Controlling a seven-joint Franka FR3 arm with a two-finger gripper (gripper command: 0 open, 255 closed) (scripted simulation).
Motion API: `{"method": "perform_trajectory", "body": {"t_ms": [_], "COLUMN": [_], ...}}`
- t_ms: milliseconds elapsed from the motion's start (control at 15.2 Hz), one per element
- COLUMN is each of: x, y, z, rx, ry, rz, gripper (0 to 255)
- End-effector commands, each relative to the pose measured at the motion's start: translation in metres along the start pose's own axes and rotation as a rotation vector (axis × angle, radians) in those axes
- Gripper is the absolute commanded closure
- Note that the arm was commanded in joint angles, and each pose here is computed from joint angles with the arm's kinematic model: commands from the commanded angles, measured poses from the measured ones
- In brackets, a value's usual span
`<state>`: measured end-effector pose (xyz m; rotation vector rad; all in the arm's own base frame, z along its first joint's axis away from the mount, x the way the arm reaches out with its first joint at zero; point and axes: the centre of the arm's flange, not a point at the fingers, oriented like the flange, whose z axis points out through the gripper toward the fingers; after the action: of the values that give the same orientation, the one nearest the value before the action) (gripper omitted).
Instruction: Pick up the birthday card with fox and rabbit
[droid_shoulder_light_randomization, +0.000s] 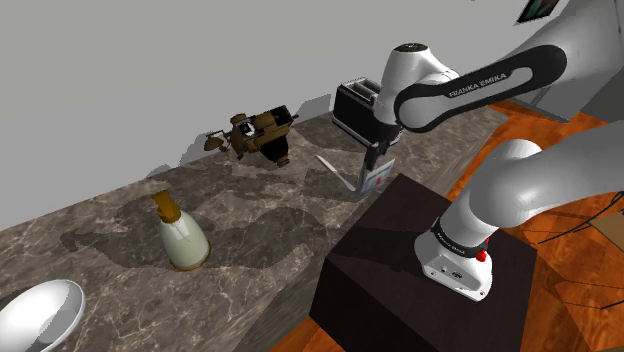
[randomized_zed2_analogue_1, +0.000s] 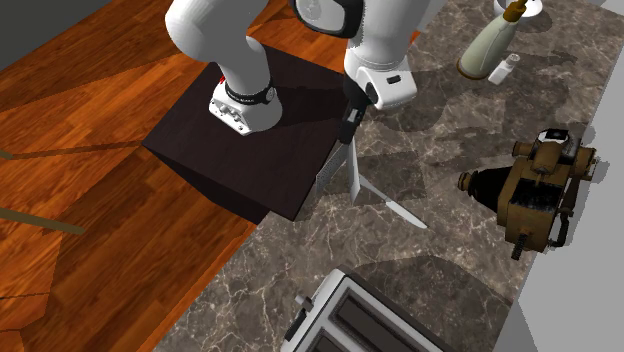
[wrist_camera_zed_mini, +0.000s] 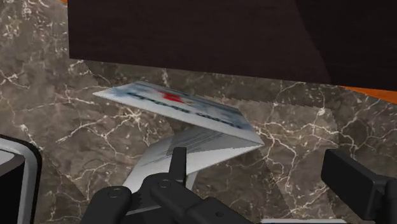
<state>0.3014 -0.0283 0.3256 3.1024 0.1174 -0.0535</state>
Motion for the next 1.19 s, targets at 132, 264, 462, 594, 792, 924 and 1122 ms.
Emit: {"method": "perform_trajectory", "body": {"t_ms": [132,264,462,594,792,924,1122], "x": [0.006,0.007,0.007,0.008,0.008,0.008,0.008], "y": [0.002,0.002,0.001,0.001,0.0,0.0,0.0], "z": [0.044,0.054,0.07,0.079,0.079,0.079,0.078], "rx": [0.019,0.019,0.019,0.019,0.019,0.019,0.019], "ry": [0.024,0.024,0.024,0.024,0.024,0.024,0.024], "rz": [-0.002,-0.002,-0.002,-0.002,-0.002,-0.002,-0.002], "gripper": [0,0,0,0,255,255,255]}}
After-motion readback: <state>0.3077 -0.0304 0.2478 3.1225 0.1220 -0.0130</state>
